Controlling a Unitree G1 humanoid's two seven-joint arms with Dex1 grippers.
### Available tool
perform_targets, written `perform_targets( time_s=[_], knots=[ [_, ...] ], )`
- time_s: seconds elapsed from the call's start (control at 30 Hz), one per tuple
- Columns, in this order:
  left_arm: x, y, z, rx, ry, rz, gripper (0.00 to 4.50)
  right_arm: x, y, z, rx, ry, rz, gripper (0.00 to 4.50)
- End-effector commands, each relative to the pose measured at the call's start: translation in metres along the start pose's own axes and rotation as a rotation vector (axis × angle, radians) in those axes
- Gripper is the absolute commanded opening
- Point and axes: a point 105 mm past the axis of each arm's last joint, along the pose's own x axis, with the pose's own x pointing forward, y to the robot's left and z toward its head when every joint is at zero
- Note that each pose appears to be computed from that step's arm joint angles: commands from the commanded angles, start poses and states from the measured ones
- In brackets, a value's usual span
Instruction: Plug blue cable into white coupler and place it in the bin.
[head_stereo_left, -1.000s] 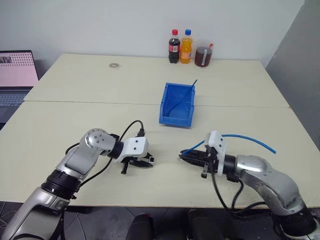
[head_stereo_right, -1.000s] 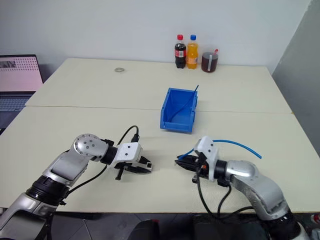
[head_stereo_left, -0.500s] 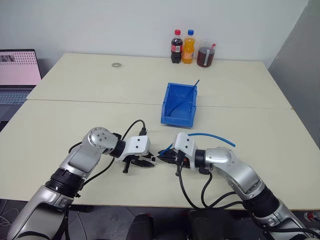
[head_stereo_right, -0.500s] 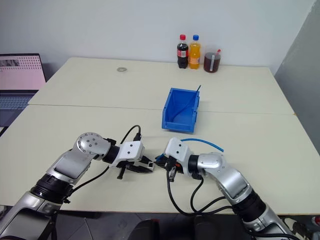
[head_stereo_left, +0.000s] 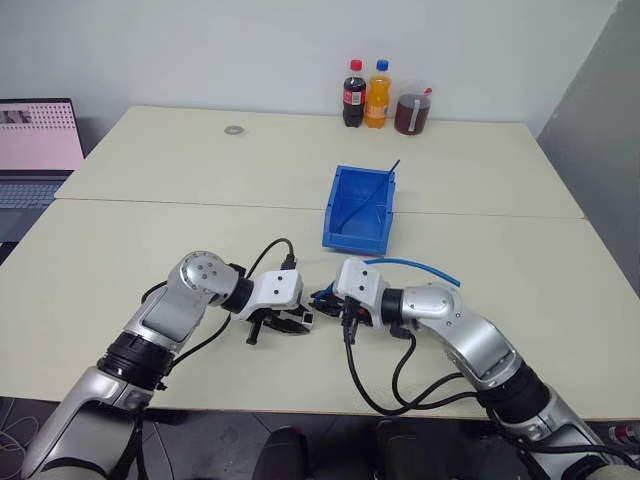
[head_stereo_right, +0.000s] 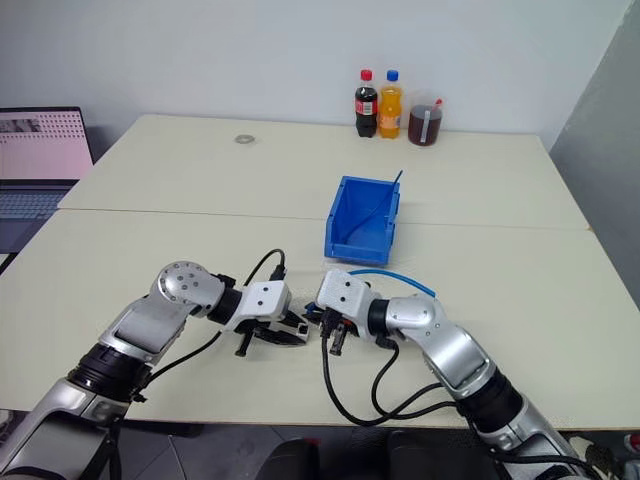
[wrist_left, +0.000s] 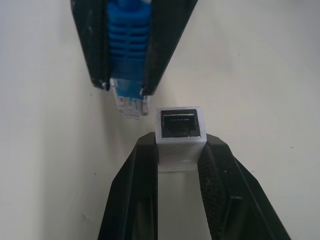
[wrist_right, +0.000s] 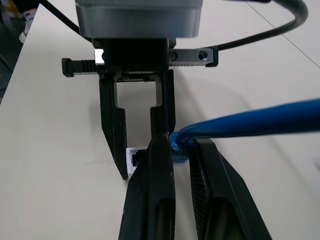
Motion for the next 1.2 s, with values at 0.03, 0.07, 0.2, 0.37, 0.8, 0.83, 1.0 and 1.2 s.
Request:
perform_targets(
  time_s=[0.03, 0.07, 0.2, 0.37, 0.8, 0.83, 1.0, 1.2],
  knots=[
    [0.013, -0.010, -0.010, -0.023, 0.029, -0.057, 0.78, -0.003, 0.007, 0.021, -0.032, -0.049, 0.041, 0.13],
    [0.014, -0.010, -0.010, -0.024, 0.029, -0.057, 0.78, -0.003, 0.008, 0.020, -0.025, -0.046, 0.048, 0.13],
    [0.015, -0.011, -0.009, -0.028, 0.024, -0.057, 0.78, 0.000, 0.011, 0.019, -0.011, -0.042, 0.056, 0.13],
    [0.015, -0.011, -0.008, -0.032, 0.018, -0.059, 0.78, 0.005, 0.010, 0.010, 0.000, -0.019, 0.045, 0.13],
    [0.015, -0.009, -0.009, -0.038, 0.017, -0.048, 0.78, 0.007, 0.012, -0.012, 0.020, 0.036, 0.050, 0.13],
    [0.015, -0.009, -0.009, -0.039, 0.016, -0.047, 0.78, 0.006, 0.013, -0.013, 0.018, 0.042, 0.054, 0.13],
    [0.017, -0.010, -0.009, -0.053, 0.006, -0.036, 0.78, 0.007, 0.018, -0.015, 0.003, 0.054, 0.080, 0.13],
    [0.019, -0.010, -0.009, -0.052, 0.005, -0.035, 0.78, 0.014, 0.024, -0.015, -0.009, 0.062, 0.110, 0.13]
  ],
)
